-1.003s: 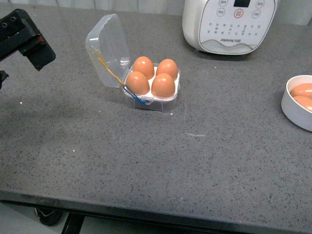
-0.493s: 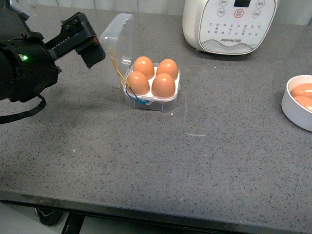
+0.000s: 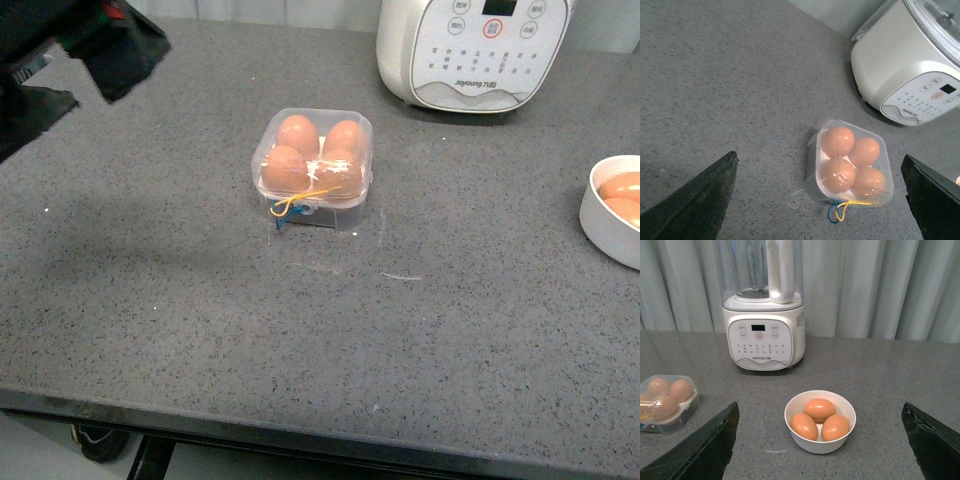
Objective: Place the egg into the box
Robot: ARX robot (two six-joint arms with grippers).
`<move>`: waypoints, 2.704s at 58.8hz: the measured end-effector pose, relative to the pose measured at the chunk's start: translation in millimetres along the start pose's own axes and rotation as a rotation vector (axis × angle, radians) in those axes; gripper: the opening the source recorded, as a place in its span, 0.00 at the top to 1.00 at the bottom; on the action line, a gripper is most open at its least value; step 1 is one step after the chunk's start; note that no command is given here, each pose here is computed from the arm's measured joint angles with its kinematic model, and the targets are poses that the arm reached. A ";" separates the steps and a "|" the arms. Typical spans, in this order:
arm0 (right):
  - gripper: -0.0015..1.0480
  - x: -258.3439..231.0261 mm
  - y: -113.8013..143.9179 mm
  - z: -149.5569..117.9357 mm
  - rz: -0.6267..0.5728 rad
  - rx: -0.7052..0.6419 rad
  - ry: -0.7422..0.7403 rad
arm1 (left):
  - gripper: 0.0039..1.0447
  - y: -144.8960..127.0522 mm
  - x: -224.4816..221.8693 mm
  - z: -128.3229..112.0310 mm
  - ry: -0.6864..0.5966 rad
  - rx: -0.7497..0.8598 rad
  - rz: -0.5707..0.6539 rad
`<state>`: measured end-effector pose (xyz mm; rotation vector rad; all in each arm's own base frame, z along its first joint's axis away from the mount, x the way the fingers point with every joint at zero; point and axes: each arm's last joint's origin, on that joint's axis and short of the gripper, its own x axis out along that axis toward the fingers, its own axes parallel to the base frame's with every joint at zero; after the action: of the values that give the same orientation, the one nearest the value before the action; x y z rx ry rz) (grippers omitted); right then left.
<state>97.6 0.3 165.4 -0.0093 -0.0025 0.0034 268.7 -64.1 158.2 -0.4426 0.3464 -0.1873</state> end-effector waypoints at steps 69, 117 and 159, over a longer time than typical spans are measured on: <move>0.09 0.0 0.0 0.0 0.000 0.000 0.000 | 0.96 38.9 -145.0 -18.0 -0.348 0.432 0.184; 0.09 0.0 0.0 0.0 0.000 0.000 0.000 | 0.96 35.6 -165.6 -23.8 -0.359 0.436 0.182; 0.09 0.0 0.0 0.0 0.000 0.000 0.000 | 0.96 35.5 -176.8 -31.1 -0.353 0.437 0.183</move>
<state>97.6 0.3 165.4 -0.0093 -0.0025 0.0034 97.4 -0.1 166.5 -0.0071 -0.0067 -0.0015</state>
